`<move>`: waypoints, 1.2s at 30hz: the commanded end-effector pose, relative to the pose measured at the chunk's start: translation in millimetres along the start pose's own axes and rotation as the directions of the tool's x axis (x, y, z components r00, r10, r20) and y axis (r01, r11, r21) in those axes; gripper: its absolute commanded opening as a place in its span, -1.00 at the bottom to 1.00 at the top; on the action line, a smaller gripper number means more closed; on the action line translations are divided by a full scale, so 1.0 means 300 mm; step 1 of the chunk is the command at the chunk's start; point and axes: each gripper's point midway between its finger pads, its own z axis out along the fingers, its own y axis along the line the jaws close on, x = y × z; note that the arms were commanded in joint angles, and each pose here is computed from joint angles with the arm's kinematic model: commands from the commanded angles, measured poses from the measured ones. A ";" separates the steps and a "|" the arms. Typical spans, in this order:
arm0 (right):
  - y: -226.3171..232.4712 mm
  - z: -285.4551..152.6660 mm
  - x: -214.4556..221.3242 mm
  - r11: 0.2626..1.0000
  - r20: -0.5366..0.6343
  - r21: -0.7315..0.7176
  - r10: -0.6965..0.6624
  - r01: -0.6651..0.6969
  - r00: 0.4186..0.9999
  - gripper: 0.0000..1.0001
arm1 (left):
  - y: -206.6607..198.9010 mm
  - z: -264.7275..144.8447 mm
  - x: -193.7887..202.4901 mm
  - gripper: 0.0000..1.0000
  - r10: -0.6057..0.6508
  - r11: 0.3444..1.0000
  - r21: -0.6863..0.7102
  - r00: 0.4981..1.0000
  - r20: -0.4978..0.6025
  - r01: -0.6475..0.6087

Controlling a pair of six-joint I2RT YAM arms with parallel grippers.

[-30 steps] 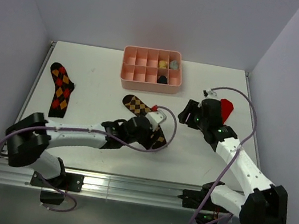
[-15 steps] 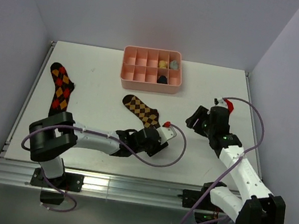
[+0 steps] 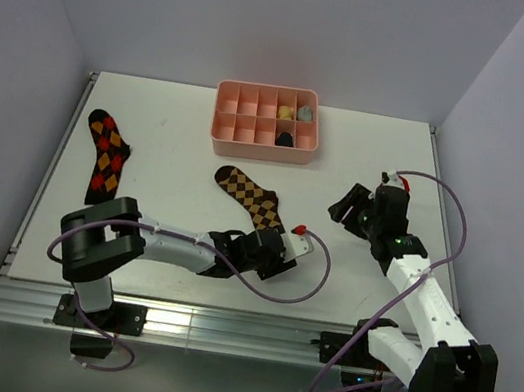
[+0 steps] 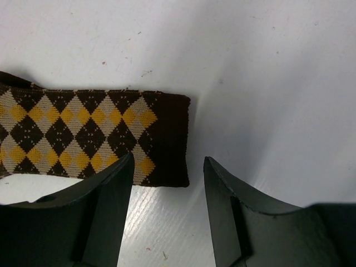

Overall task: Roll the socks
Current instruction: Roll the sock at the center of the board.

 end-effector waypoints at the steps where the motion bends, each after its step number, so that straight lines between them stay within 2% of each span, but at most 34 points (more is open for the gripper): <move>1: 0.012 -0.003 -0.024 1.000 0.030 -0.027 0.007 -0.007 1.000 0.29 | -0.017 0.017 -0.048 0.17 0.036 0.999 0.024 0.999 0.023 -0.037; 16: 0.016 0.005 -0.018 0.998 0.014 -0.057 0.024 -0.023 1.000 0.29 | -0.006 0.057 0.054 0.08 0.079 0.997 -0.006 0.994 -0.074 -0.080; 17: 0.017 0.006 -0.016 0.998 0.012 -0.059 0.025 -0.025 1.000 0.29 | -0.006 0.061 0.064 0.01 0.080 0.997 -0.007 0.993 -0.083 -0.081; 18: 0.020 0.003 -0.018 0.998 0.015 -0.064 0.023 -0.022 1.000 0.29 | -0.006 0.063 0.073 -0.16 0.080 0.997 -0.008 0.993 -0.090 -0.081; 20: 0.019 0.003 -0.018 0.998 0.019 -0.067 0.020 -0.019 1.000 0.29 | -0.010 0.064 0.085 -0.26 0.077 0.997 -0.004 0.992 -0.103 -0.078; 21: 0.020 0.003 -0.015 0.997 0.016 -0.071 0.019 -0.018 1.000 0.29 | -0.011 0.063 0.087 -0.41 0.076 0.997 -0.002 0.992 -0.105 -0.077; 28: 0.041 -0.003 0.006 0.992 0.006 -0.125 0.006 -0.005 1.000 0.29 | -0.017 0.054 0.072 -0.92 0.025 0.999 0.023 0.995 -0.093 -0.022; 30: 0.047 -0.001 0.018 0.990 -0.011 -0.139 0.001 -0.002 1.000 0.29 | -0.026 0.048 0.057 -0.99 -0.006 0.998 0.060 0.997 -0.078 0.011; 36: 0.047 0.003 0.092 0.984 -0.078 -0.178 0.007 -0.021 0.997 0.29 | 0.009 0.019 -0.008 -0.99 -0.198 0.968 0.148 0.979 -0.043 0.202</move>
